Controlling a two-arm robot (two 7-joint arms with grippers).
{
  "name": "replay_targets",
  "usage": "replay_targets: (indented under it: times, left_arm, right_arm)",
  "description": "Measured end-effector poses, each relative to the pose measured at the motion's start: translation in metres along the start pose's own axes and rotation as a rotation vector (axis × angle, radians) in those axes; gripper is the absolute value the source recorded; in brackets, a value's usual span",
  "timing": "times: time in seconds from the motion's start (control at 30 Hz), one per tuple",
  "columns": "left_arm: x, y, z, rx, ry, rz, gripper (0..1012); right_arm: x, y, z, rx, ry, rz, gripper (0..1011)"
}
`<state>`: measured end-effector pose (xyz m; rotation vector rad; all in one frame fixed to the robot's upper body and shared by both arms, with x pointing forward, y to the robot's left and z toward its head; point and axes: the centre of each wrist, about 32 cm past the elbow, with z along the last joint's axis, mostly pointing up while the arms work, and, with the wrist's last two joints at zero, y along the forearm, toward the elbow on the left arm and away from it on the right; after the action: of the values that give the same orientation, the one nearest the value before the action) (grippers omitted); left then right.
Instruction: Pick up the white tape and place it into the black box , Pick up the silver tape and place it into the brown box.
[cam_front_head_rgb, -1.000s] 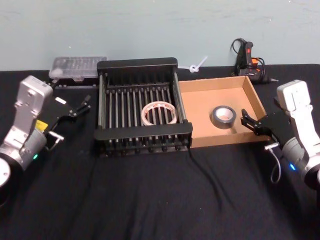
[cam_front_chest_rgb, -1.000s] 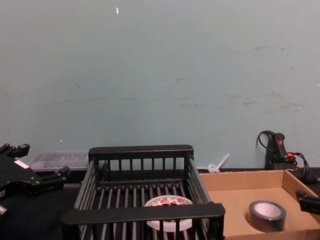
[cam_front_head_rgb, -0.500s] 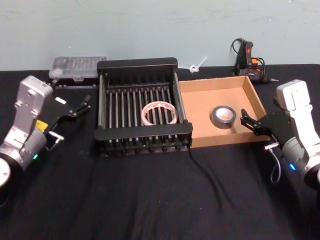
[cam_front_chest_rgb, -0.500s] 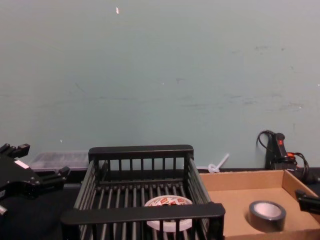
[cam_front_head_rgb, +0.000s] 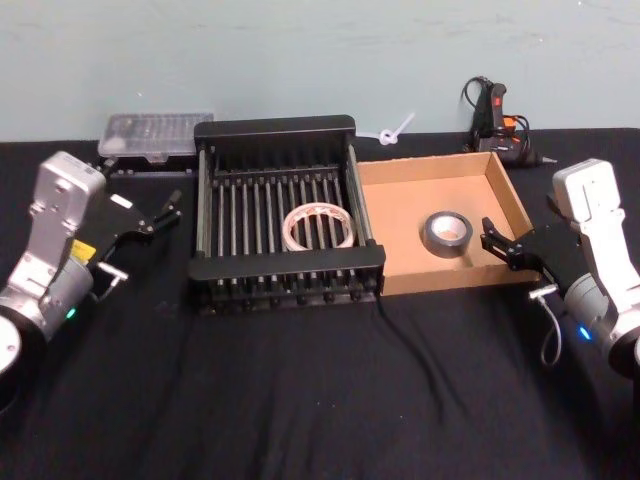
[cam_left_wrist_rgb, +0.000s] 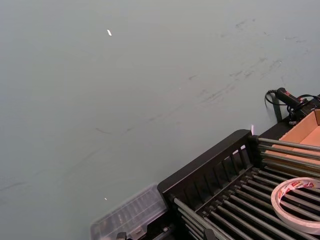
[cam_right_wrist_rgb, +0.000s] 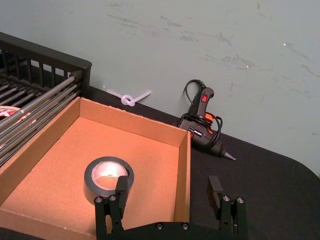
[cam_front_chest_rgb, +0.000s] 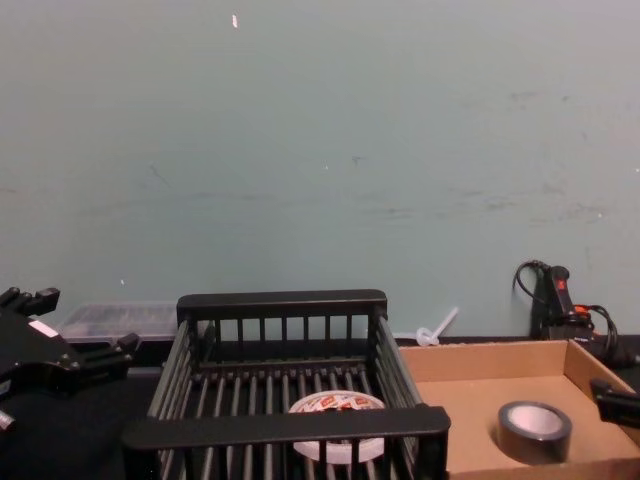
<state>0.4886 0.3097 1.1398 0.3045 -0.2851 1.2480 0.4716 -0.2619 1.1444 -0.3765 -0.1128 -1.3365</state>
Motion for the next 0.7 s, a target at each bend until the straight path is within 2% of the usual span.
replay_targets:
  times: [0.7]
  left_arm:
    - [0.0000,0.0000,0.0000,0.000,0.000,0.000,1001]
  right_arm:
    - [0.0000,0.0000,0.0000,0.000,0.000,0.000,1002]
